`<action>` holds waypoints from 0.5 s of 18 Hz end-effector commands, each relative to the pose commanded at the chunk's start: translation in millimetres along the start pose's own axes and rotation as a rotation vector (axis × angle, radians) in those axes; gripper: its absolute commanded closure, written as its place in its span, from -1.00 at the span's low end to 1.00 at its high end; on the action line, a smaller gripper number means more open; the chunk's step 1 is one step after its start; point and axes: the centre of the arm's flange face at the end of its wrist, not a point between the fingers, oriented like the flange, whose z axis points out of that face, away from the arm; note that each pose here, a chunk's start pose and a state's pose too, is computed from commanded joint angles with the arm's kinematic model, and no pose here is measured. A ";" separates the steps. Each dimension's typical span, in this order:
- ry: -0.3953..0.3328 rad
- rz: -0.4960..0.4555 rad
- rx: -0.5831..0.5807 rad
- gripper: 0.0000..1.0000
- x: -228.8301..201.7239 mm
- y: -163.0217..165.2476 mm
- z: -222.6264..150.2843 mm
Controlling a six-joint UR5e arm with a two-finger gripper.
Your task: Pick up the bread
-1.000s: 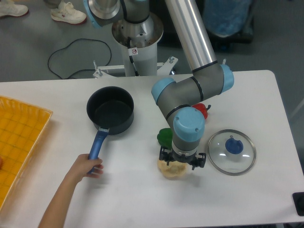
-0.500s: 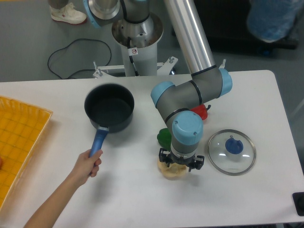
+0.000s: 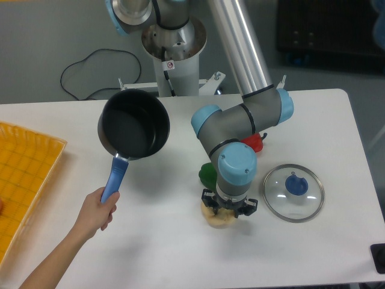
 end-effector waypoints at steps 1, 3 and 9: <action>0.000 -0.002 0.000 0.47 0.0 0.0 0.0; 0.001 -0.003 0.001 0.56 0.1 -0.1 0.0; -0.006 -0.003 0.011 0.81 -1.8 0.6 -7.9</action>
